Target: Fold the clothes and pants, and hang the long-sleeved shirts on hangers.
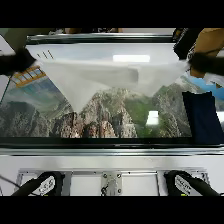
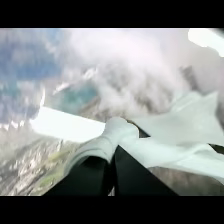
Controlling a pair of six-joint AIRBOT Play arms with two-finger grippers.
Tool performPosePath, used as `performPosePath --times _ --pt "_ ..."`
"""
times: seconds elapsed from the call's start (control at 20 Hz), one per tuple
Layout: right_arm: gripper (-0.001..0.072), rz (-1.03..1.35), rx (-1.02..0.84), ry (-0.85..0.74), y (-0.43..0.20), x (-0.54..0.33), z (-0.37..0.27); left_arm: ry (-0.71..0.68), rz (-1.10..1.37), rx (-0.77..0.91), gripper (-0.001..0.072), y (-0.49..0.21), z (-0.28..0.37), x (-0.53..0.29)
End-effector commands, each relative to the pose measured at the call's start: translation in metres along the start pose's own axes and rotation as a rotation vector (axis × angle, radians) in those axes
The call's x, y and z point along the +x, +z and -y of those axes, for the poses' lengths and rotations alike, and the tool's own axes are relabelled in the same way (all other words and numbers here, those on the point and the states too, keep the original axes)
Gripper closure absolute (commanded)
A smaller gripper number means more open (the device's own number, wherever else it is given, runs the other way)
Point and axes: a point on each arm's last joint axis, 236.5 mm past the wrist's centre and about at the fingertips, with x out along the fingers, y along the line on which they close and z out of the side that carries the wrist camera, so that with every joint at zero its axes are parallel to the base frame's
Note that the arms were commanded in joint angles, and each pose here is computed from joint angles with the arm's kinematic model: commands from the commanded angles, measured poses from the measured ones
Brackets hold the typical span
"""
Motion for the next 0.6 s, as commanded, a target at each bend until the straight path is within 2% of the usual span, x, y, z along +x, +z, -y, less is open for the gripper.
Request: performPosePath --times 0.0,0.15,0.3,0.55 --pt "0.0699 0.380 -0.158 0.021 0.090 -0.151 -0.068 -0.092 0.324 0.153 0.0700 0.053 0.085 -0.150" --pt "0.0700 0.634 -0.219 0.048 0.112 -0.246 -0.108 -0.137 0.496 0.222 0.0700 0.052 0.123 -0.234" --pt "0.0700 0.763 -0.250 0.067 0.112 -0.301 -0.129 -0.161 0.588 0.231 0.0700 0.040 0.136 -0.274" --pt "0.0700 0.733 -0.248 0.067 0.109 -0.293 -0.128 -0.144 0.534 0.120 0.0700 0.020 0.108 -0.240"
